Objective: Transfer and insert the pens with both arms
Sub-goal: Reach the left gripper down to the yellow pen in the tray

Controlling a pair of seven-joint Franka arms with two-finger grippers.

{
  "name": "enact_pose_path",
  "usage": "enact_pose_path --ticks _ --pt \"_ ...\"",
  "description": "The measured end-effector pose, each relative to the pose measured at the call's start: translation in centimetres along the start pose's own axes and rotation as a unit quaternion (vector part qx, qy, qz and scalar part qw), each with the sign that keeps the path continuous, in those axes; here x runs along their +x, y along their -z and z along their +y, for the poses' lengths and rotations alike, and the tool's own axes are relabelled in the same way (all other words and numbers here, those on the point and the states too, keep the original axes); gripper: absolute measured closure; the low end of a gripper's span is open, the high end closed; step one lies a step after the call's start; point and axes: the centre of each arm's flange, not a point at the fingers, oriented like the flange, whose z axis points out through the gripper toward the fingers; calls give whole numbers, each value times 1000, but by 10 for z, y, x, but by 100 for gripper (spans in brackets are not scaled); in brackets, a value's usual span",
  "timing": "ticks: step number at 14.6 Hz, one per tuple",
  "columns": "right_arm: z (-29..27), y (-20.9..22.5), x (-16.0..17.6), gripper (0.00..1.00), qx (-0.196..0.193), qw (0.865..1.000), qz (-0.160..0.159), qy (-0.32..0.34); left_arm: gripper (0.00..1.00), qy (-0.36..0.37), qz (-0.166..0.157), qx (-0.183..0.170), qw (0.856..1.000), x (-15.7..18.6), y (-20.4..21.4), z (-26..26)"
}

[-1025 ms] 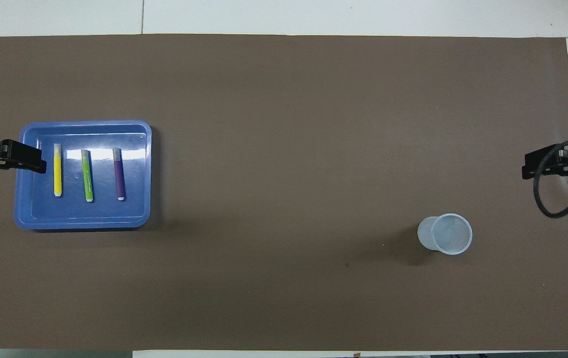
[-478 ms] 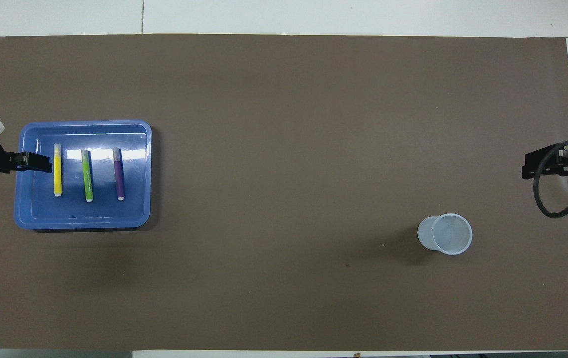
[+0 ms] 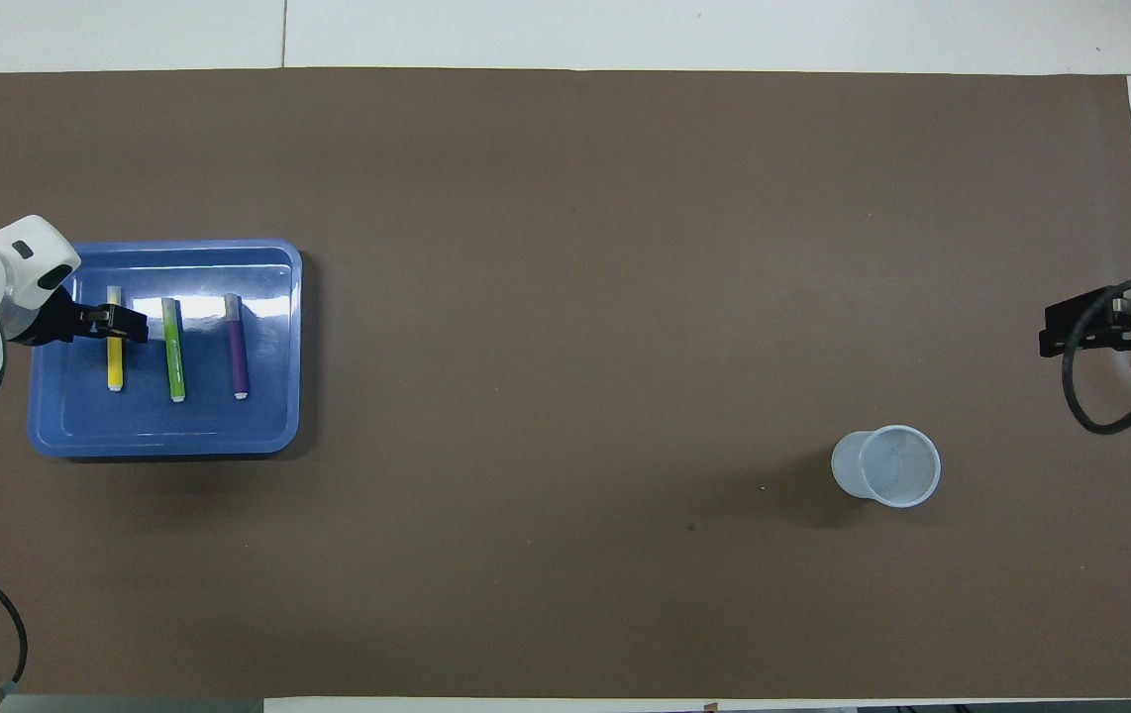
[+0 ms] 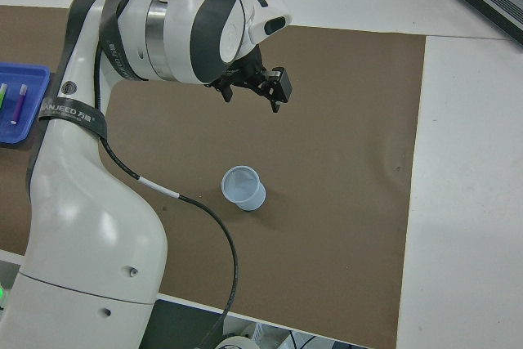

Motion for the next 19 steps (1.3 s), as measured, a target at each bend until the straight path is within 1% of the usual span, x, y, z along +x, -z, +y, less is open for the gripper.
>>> enact_pose_path --ticks 1,2,3,4,5,8,14,15,16,17,18,19 --pt "0 0 0 0 0 1000 0 0 4 -1 -1 0 1000 1 -3 0" --pt "0 0 0 0 0 1000 0 0 10 -2 -2 0 1000 2 -4 0" --pt "0 0 0 0 0 1000 0 0 10 -2 -2 0 1000 3 -4 0" --pt "0 0 0 0 0 1000 0 0 17 -2 -2 0 1000 3 -4 0" --pt "0 0 0 0 0 1000 0 0 22 -2 -3 0 1000 3 -4 0" --pt "0 0 0 0 0 1000 0 0 23 -2 -4 0 1000 3 -5 -1" --pt "0 0 0 0 0 1000 0 0 30 -2 -8 -1 1000 3 -10 -1" --pt "0 0 0 0 0 1000 0 0 35 -1 -8 -1 1000 3 -10 -1" --pt "0 0 0 0 0 1000 0 0 46 -2 -8 -1 1000 3 -10 -1" --pt "0 0 0 0 0 1000 0 0 60 -4 -8 -1 1000 3 -10 -1" --pt "0 0 0 0 0 1000 0 0 60 -8 -8 -1 1000 3 -10 -1" --pt "0 0 0 0 0 1000 0 0 67 -9 -8 -1 1000 3 -10 -1"
